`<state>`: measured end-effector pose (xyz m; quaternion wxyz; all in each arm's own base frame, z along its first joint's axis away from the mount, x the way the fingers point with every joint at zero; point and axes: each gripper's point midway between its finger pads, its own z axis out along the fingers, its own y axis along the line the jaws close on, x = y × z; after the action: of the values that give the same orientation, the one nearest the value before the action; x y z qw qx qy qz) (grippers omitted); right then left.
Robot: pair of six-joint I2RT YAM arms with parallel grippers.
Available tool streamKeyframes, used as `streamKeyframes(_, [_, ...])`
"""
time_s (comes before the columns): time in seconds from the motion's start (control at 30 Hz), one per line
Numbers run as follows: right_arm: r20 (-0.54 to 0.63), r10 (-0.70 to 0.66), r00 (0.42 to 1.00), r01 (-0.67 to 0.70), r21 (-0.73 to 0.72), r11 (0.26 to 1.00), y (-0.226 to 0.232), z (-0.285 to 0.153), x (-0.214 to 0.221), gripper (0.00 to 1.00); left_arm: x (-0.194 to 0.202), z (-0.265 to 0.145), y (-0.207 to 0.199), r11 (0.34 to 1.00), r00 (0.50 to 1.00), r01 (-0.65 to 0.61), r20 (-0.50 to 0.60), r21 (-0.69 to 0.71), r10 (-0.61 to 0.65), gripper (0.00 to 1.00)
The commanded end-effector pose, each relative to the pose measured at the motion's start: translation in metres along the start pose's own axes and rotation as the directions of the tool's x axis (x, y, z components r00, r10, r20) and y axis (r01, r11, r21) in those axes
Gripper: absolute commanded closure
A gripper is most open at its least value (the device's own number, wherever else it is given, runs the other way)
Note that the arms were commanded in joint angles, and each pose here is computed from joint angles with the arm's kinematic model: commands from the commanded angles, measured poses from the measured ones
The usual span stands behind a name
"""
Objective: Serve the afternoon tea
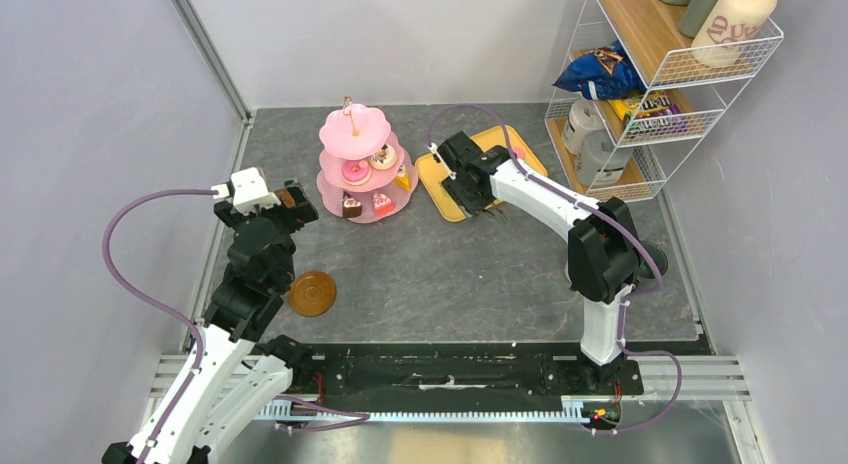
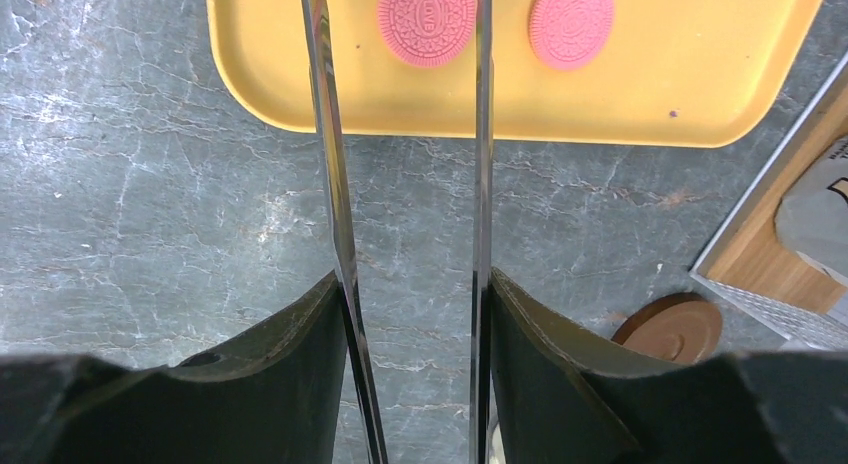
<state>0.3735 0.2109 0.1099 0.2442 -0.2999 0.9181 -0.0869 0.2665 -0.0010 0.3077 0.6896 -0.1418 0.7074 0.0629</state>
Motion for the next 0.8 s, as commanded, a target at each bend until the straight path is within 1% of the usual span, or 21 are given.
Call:
streamKeyframes(0.0, [0.040,0.030,0.999,-0.028,-0.047,0.999,0.004,0.001,-0.015,0.43,-0.006,0.002,-0.003,0.999,0.998,0.051,0.026,0.003,-0.051,0.01])
streamKeyframes(0.27, [0.032,0.050,0.998,-0.047,-0.078,0.996,0.006,0.002,-0.011,0.43,-0.006,0.002,-0.003,0.999,0.998,0.050,0.025,0.005,-0.050,0.01])
streamKeyframes(0.77, [0.103,0.102,0.989,-0.095,-0.073,0.993,-0.004,-0.024,-0.026,0.43,-0.006,0.002,-0.004,0.999,0.998,0.051,0.025,0.009,-0.052,0.01])
